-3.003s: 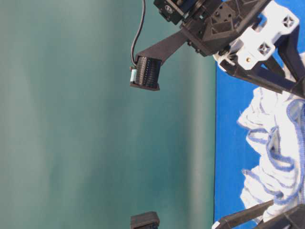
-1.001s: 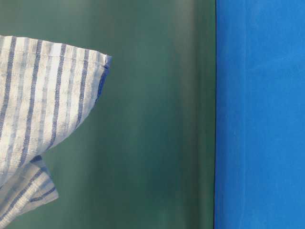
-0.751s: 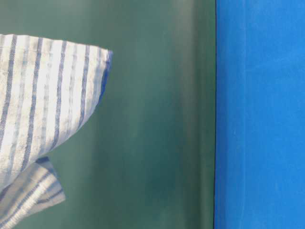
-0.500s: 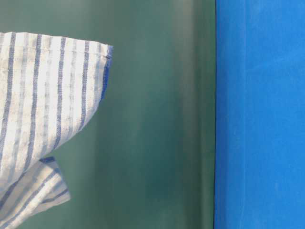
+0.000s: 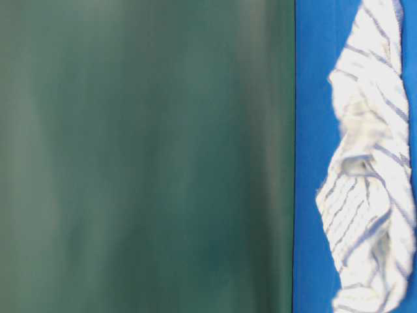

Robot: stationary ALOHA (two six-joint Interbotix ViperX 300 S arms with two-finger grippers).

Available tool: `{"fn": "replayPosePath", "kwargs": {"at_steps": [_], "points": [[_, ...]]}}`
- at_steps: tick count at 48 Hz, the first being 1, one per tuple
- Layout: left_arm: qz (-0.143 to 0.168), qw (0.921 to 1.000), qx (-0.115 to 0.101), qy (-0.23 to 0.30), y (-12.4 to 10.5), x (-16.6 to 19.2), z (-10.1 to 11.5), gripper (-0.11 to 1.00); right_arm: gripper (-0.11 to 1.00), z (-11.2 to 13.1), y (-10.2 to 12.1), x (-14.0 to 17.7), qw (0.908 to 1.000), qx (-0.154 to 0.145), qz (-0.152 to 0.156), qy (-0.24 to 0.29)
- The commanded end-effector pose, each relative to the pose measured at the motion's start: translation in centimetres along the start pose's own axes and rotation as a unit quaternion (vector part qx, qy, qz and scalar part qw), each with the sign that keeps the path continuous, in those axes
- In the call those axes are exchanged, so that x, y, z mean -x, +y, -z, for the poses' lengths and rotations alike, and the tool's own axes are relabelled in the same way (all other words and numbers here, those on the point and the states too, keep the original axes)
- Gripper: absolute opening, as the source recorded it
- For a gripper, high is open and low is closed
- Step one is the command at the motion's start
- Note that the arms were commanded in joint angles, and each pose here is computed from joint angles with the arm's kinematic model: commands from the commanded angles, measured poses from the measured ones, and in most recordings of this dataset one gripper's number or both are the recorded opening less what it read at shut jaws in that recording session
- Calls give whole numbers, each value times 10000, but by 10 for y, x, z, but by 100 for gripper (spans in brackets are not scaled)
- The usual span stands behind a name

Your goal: Lift the towel with both arms.

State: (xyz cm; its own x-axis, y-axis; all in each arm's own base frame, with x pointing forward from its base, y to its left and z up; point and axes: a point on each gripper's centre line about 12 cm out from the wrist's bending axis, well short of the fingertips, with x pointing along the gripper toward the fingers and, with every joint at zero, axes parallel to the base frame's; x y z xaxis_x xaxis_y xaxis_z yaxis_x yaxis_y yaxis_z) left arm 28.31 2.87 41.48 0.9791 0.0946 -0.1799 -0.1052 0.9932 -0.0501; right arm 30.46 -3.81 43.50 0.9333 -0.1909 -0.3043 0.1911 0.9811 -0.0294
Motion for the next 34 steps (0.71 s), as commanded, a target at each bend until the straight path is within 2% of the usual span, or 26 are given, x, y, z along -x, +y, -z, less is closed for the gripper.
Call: {"fn": "replayPosePath", "kwargs": {"at_steps": [1,10,20,34], "points": [[7,10000,-9,-15,0,-1,1,92,63,4,1,0,10000,-8,-17,1],[-14,9996,-5,299,2,-12,36,92,63,40,8,-18,9995,-54,-139,291],[-44,9986,-40,520,5,-31,88,92,63,88,21,-46,9975,-44,-359,611],[-74,9934,-352,1087,10,-54,158,92,63,156,33,-88,9940,23,-624,895]]}}
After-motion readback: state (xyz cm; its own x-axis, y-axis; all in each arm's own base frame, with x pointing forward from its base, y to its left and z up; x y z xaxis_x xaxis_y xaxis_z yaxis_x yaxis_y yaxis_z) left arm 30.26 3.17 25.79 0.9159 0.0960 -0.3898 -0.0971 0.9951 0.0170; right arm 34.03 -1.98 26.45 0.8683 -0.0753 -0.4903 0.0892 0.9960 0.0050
